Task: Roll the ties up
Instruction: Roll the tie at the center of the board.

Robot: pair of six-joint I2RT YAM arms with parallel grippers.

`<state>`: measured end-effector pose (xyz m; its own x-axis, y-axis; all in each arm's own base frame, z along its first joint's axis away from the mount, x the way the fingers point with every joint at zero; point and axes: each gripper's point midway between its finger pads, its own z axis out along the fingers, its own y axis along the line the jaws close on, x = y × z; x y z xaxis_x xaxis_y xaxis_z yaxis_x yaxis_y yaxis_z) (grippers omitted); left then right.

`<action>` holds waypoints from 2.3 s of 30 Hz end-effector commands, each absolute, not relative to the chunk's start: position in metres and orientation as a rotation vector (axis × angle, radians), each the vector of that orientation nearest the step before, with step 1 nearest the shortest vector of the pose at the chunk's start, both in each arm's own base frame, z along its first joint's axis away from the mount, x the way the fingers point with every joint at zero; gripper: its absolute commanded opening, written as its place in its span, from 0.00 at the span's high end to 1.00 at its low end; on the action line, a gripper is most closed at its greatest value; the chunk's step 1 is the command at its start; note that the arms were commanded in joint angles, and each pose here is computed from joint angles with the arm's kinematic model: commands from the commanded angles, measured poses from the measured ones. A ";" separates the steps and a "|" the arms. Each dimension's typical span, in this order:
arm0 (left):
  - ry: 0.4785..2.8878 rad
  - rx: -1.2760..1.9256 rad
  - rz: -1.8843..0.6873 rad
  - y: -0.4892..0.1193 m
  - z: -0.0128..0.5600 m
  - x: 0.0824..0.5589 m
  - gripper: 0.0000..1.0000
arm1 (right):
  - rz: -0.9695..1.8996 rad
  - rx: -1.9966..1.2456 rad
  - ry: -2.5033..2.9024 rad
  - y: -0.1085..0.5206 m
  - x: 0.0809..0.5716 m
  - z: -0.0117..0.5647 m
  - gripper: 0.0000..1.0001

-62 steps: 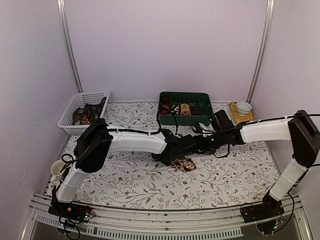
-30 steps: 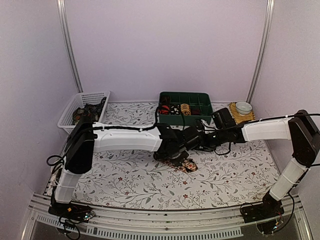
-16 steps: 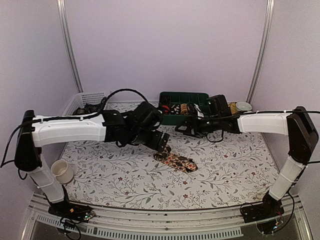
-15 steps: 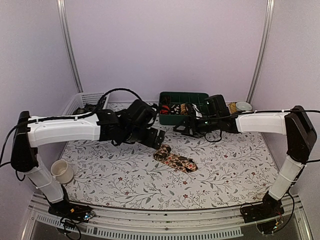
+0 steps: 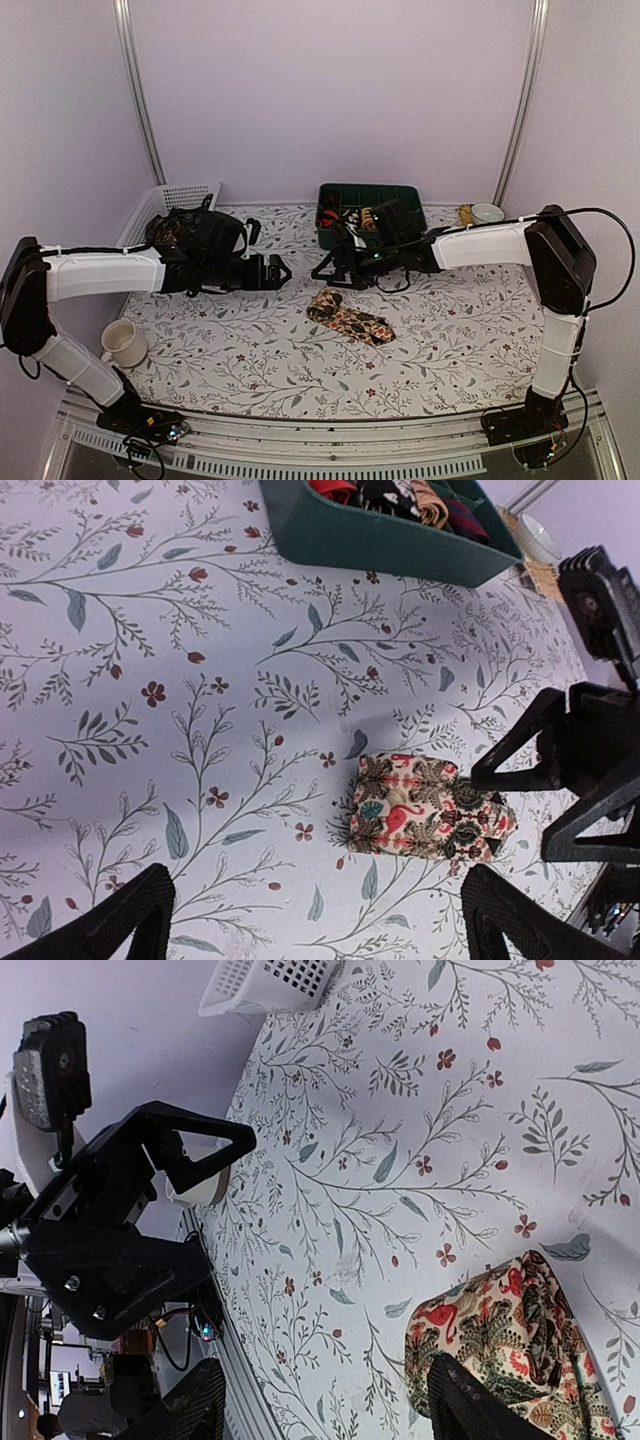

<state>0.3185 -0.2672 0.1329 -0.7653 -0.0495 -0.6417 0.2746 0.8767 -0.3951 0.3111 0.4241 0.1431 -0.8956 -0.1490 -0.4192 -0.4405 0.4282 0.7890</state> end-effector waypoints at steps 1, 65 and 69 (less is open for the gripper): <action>2.326 0.150 -0.768 -0.278 0.135 0.329 0.00 | 1.488 -0.511 2.477 0.436 0.305 0.109 0.31; 2.478 0.201 -1.508 -0.382 0.006 0.290 0.60 | 1.226 -0.413 2.772 0.367 0.259 -0.001 0.35; 2.477 0.189 -1.499 -0.382 0.008 0.293 0.73 | 1.229 -0.417 2.767 0.368 0.260 0.002 0.35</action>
